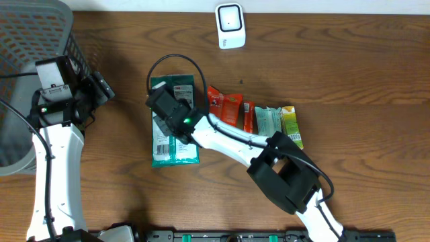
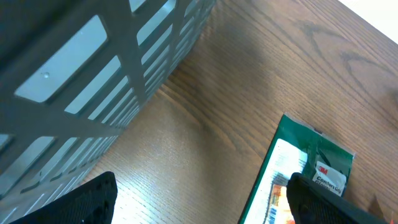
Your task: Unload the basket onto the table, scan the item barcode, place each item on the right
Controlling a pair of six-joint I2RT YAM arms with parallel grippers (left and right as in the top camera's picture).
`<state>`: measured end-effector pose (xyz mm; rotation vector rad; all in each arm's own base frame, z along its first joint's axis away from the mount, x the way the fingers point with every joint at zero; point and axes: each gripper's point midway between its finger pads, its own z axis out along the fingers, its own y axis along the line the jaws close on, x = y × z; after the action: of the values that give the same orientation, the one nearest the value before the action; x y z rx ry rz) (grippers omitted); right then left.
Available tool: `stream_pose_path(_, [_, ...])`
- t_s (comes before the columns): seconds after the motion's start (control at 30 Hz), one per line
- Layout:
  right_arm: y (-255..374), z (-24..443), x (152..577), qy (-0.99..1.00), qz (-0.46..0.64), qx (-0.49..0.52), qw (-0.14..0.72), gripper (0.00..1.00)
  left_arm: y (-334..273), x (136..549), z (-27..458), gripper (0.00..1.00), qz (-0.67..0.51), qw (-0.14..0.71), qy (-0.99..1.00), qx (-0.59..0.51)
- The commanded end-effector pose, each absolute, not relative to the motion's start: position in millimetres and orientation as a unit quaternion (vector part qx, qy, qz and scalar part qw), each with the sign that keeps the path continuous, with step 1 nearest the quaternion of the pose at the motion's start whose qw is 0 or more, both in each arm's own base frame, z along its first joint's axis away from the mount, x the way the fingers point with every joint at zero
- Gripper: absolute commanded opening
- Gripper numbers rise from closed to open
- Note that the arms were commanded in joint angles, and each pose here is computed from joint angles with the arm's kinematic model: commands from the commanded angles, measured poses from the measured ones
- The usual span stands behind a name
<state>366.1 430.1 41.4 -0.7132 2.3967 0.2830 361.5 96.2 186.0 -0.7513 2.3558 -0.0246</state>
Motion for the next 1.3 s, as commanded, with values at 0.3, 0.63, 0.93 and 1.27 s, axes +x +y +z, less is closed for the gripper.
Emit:
stream_pose_path(0.3, [371,21,396,0.946,0.096,-0.188,0.247,0.02,104,361,198,0.88,0.003,0.343,0.891,-0.298])
stream_pose_path(0.63, [367,51,401,0.935,0.096,-0.226,0.256,0.24,104,361,198,0.88,0.003,0.343,0.891,-0.298])
stream_pose_path(0.93, [414,112,384,0.91,0.208,-0.244,0.265,0.23,104,361,198,0.88,0.003,0.343,0.891,-0.298])
stream_pose_path(1.27, [437,70,386,0.914,0.219,-0.226,0.256,0.01,104,361,198,0.88,0.003,0.343,0.891,-0.298])
